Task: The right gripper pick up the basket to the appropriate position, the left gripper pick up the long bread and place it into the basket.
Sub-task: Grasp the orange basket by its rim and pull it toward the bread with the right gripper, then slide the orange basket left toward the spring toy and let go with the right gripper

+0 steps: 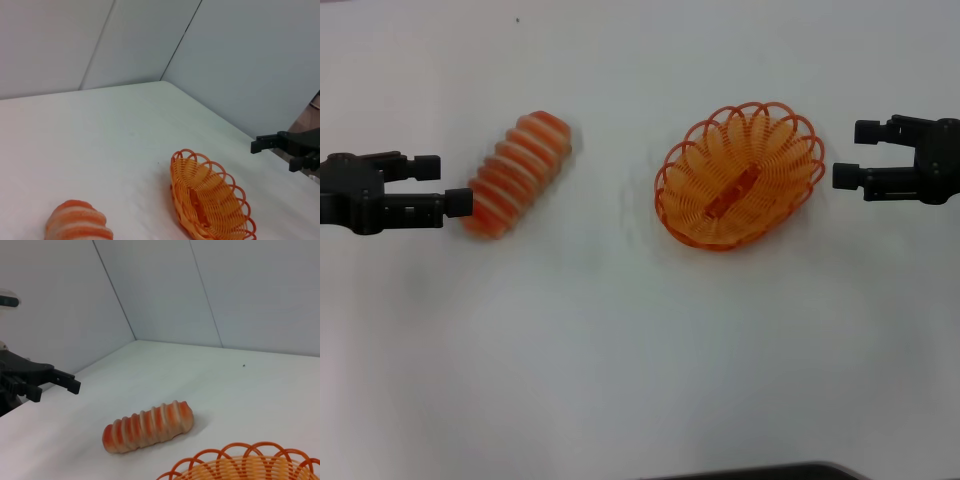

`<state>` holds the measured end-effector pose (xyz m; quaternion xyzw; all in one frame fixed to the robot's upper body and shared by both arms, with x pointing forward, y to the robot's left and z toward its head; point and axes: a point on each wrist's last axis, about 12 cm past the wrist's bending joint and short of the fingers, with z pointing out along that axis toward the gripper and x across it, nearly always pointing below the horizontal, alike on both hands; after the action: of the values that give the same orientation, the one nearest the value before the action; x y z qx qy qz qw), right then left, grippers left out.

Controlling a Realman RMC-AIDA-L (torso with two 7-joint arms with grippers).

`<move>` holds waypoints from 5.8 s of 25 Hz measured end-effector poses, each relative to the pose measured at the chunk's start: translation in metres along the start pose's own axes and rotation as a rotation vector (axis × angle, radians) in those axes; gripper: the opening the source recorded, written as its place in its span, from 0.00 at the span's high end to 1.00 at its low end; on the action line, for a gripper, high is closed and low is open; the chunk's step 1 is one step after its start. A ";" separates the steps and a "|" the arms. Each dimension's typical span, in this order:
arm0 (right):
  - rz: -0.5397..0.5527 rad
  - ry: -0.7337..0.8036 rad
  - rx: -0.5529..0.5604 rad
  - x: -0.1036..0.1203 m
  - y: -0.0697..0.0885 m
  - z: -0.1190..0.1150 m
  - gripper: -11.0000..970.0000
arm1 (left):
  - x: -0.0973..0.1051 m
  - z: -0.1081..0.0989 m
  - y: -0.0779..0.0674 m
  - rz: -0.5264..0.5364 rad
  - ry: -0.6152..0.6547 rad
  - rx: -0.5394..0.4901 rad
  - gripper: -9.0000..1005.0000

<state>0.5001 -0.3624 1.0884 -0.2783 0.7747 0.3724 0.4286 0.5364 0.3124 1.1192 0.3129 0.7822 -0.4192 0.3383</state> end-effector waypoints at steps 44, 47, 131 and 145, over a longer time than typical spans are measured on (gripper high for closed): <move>0.086 0.672 0.379 -0.141 -0.012 0.121 0.04 | -0.003 0.005 0.000 0.008 -0.007 0.002 0.10; 0.073 0.692 0.381 -0.130 -0.014 0.134 0.04 | -0.002 0.006 -0.001 0.008 -0.008 0.002 0.10; -0.055 0.081 -0.077 -0.088 0.020 0.041 0.21 | -0.011 0.000 0.001 0.036 -0.006 -0.027 0.10; -0.115 0.062 -0.145 -0.038 0.024 0.057 0.08 | -0.036 0.005 -0.001 -0.003 0.062 -0.120 0.10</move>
<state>0.5263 -0.2980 1.1095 -0.3640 0.7412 0.3937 0.4039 0.5578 0.2995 1.1464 0.3039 0.8163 -0.3624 0.3316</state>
